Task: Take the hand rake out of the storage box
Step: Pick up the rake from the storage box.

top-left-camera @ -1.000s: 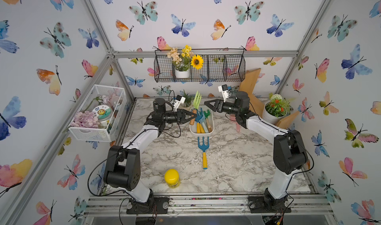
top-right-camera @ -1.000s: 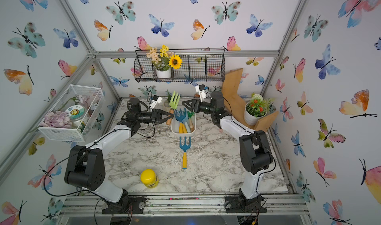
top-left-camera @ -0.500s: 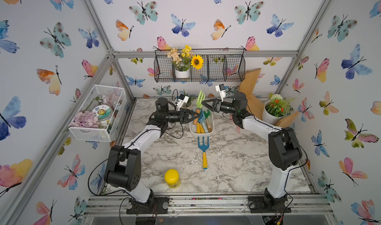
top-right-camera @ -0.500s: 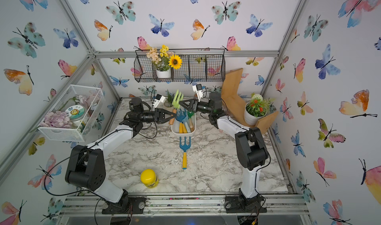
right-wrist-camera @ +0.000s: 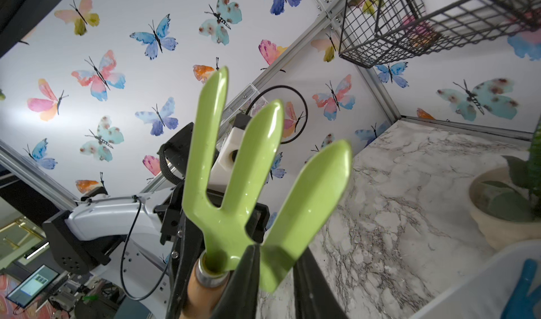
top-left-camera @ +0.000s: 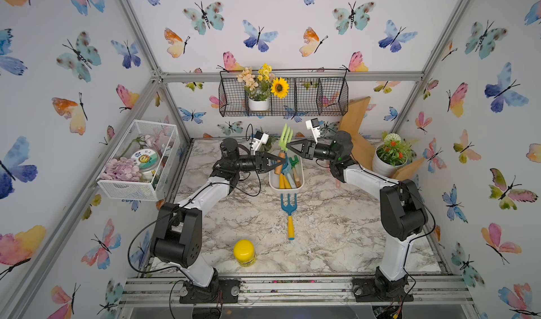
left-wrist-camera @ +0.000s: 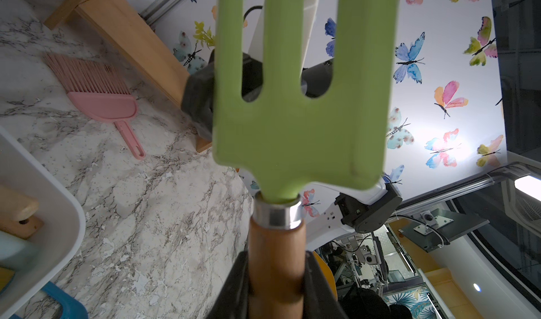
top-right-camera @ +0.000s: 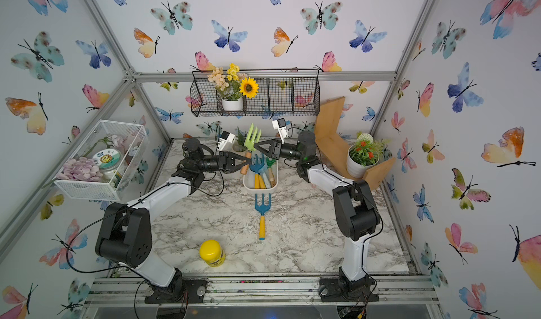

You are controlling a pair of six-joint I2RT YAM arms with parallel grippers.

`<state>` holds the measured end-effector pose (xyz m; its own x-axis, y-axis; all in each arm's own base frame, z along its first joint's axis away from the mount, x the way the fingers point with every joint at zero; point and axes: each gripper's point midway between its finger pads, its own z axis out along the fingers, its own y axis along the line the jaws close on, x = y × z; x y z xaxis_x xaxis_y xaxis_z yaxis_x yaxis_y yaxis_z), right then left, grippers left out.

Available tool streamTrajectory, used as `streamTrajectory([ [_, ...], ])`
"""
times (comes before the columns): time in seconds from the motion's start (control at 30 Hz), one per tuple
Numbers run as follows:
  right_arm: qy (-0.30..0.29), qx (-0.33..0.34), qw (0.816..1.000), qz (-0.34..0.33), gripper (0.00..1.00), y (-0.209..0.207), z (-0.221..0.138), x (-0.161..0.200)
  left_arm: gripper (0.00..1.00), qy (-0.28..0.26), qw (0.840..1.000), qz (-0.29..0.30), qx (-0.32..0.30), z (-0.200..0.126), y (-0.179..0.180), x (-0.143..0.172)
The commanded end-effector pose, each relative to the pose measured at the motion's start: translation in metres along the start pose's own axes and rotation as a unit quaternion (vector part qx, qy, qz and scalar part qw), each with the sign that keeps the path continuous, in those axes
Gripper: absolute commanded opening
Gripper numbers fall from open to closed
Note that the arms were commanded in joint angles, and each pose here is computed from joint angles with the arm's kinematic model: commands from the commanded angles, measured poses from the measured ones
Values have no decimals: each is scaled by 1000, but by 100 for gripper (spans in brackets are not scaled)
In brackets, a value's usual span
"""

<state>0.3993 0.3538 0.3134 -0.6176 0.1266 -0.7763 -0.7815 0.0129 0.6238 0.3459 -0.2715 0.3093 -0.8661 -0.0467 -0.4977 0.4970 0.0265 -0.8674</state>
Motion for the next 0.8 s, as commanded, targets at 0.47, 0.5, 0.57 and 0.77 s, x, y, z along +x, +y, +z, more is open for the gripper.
streamTrajectory([
  [0.47,1,-7,1000,-4,3,7,-1,6,36,-7,999,-35,-36,-6,26,4],
  [0.5,0,-7,1000,-4,3,7,-1,7,36,-6,999,-35,-36,-6,26,4],
  [0.57,0,-9,1000,-1,3,7,-2,8,33,-7,999,-34,-34,-6,26,4],
  [0.77,6,-2,1000,9,3,-2,-1,13,16,-10,999,-40,-17,-5,26,3],
])
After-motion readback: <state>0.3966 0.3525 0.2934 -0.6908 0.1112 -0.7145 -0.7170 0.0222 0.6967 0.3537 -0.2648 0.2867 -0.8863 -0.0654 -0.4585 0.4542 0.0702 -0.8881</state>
